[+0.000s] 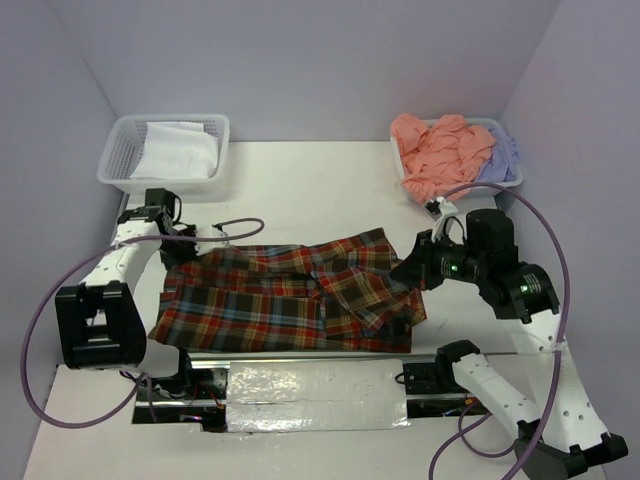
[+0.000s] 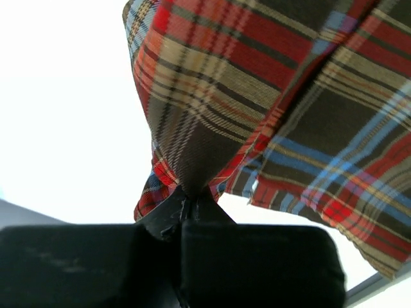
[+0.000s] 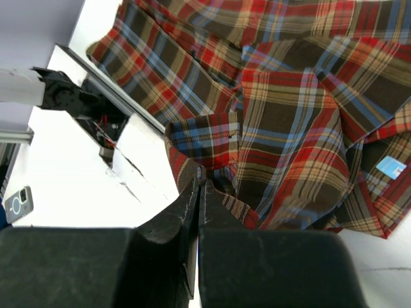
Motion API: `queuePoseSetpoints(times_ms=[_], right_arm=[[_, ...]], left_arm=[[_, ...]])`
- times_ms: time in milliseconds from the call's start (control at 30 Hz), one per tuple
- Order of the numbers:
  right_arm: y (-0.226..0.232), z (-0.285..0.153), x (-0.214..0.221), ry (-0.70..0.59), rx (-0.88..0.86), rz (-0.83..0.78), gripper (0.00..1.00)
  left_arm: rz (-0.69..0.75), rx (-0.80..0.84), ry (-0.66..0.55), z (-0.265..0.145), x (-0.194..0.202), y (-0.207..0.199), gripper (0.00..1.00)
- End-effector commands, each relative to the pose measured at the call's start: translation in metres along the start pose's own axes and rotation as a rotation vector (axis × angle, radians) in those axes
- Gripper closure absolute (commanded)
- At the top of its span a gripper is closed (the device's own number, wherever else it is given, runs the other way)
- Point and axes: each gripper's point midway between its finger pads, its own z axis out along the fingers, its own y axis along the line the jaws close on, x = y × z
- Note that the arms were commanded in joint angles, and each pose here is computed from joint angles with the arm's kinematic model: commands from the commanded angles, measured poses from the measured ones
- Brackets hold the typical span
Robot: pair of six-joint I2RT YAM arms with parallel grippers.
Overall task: Fold and stack the long sleeve shirts
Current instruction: Fold the shirt
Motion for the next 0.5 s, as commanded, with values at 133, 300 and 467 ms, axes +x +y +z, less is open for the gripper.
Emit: queuePoseSetpoints(times_ms=[133,300,467], right_arm=[[0.050,-0.058,-0.040,-0.097,-0.042,-0.140,1.00],[0.074,-0.074,-0.046,-0.097,-0.118,-0.181,1.00],[0.102,-0.085,-0.043,-0.092,-0.257,-0.196,1.00]], left_arm=[[0.043,-0.058,-0.054,-0.038,0.000,0.006,1.00],[0.090,-0.032,-0.044,-0.039,0.004,0.000,1.00],[0.156,0.014,-0.011,-0.038,0.011,-0.011,1.00]])
